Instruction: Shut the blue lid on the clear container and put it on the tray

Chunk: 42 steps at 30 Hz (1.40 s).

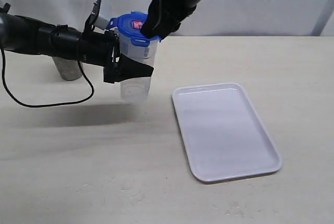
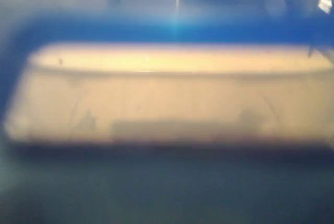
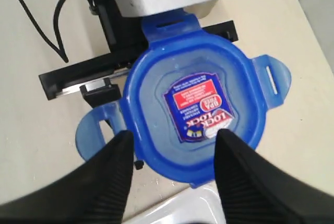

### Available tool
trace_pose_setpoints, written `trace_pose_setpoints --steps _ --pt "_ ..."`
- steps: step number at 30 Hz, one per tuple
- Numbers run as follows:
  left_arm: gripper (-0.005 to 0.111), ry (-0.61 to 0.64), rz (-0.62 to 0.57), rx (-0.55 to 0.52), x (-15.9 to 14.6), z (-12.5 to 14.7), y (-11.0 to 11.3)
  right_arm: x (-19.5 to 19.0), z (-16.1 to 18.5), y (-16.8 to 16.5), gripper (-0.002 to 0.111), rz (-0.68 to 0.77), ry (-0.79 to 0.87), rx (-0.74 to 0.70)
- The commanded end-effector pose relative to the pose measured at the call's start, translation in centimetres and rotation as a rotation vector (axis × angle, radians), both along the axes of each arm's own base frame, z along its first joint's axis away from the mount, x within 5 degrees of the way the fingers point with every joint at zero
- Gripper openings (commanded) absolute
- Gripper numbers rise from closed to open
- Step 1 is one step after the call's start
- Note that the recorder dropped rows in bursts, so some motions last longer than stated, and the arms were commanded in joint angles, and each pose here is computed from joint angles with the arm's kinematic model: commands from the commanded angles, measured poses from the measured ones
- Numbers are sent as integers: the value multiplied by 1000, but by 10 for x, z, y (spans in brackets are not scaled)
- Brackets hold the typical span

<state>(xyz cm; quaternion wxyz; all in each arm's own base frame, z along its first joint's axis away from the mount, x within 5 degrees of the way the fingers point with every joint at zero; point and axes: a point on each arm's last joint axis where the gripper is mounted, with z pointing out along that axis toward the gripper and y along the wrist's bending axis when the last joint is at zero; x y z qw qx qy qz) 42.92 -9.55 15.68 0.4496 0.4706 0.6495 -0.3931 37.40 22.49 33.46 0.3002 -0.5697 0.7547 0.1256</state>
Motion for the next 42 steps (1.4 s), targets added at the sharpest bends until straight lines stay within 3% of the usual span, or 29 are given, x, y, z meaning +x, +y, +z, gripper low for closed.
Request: trace_pose_setpoints --steps 1,9,14,22,28,31,38,42 --pt "0 -52 -6 -27 1 12 0 -9 13 -3 46 70 -55 -33" --pt "0 -52 -13 -18 1 11 0 -19 3 10 46 249 -124 -100" --pt "0 -52 -15 -16 0 11 0 -17 -12 19 46 215 -229 -178" --pt "0 -52 -17 -18 0 11 0 -18 -29 17 40 228 -201 -216" --pt "0 -52 -11 -29 1 12 -1 -29 -52 37 40 277 -269 -222" --pt "0 -52 -4 -37 1 13 -1 -29 -53 41 32 266 -284 -211" --pt "0 -52 1 -43 2 14 -1 -29 -88 50 31 295 -246 -407" --pt "0 -52 2 -44 2 14 -1 -33 -90 59 31 320 -271 -412"
